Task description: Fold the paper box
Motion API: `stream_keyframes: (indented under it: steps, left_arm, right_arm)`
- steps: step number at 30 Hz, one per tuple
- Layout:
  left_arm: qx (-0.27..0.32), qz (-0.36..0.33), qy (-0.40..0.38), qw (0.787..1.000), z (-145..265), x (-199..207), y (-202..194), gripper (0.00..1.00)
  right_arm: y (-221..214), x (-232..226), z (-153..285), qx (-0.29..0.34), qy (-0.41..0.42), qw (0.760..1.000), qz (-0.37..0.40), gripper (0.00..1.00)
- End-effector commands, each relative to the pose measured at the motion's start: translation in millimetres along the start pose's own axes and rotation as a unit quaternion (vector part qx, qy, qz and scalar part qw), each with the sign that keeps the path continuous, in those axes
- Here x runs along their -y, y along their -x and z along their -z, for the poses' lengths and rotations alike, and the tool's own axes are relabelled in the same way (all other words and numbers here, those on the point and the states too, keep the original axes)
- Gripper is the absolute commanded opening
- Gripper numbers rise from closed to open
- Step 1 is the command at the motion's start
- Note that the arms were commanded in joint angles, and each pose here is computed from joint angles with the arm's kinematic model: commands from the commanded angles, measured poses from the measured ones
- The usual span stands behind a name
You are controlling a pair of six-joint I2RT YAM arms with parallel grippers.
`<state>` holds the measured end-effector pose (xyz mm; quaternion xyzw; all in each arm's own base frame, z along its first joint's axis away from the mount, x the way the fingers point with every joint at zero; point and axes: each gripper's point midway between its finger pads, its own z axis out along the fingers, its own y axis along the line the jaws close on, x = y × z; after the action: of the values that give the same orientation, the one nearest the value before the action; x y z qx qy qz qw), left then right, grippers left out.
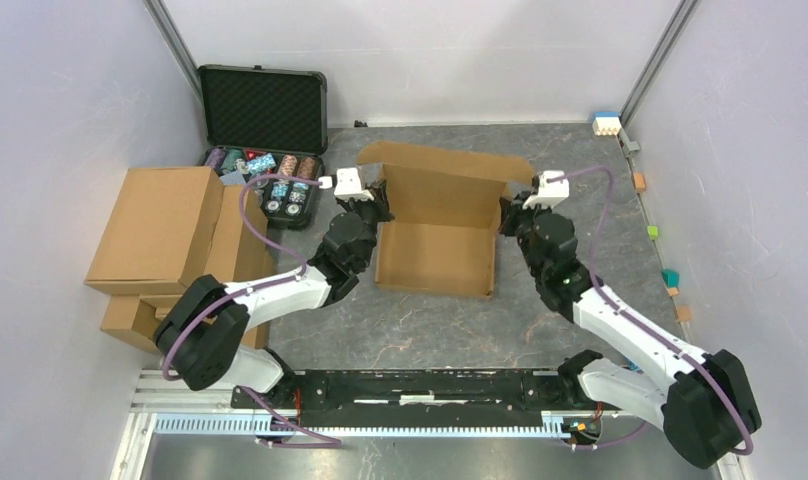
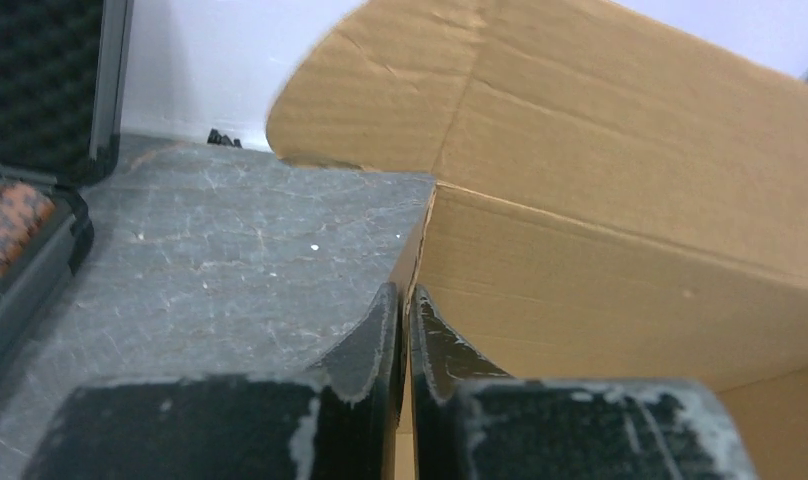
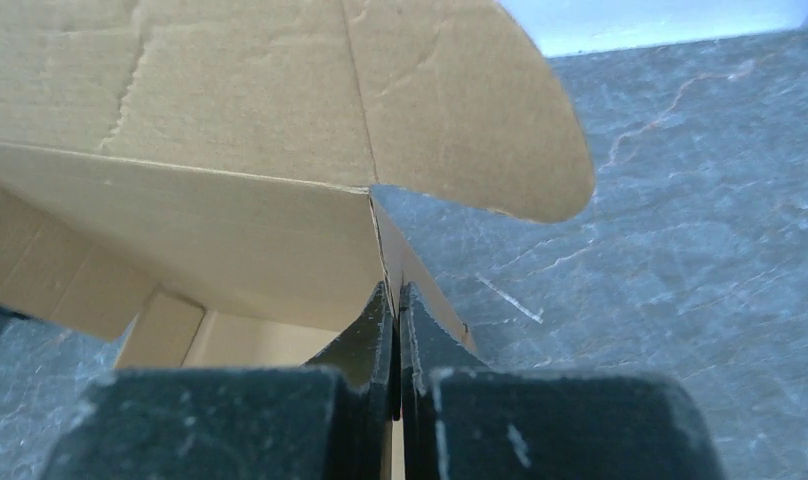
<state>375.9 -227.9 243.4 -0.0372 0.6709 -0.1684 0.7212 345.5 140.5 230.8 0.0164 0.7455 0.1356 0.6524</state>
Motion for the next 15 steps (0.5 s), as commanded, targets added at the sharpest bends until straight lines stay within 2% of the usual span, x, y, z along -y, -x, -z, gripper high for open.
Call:
stream_keyframes:
  steps: [1,7,11,15]
  left_arm:
    - [0.026,0.119,0.000,0.993,2.3,14.1,-1.9,0.16]
    - [0.010,0.119,-0.024,0.993,19.6,21.9,-18.8,0.17]
    - [-0.003,0.110,-0.041,0.993,33.1,23.4,-27.1,0.12]
    - [-0.018,0.092,-0.042,0.995,41.1,17.1,-34.6,0.05]
  right_arm:
    - [15.9,-28.5,8.9,0.106,0.056,0.991,-0.066,0.00]
    - [-13.5,-13.5,22.9,0.107,0.046,0.990,-0.082,0.00]
    - [-21.7,-14.5,28.7,0.097,0.047,0.990,-0.091,0.00]
    - [-8.7,-14.0,21.5,0.080,0.013,0.990,-0.117,0.00]
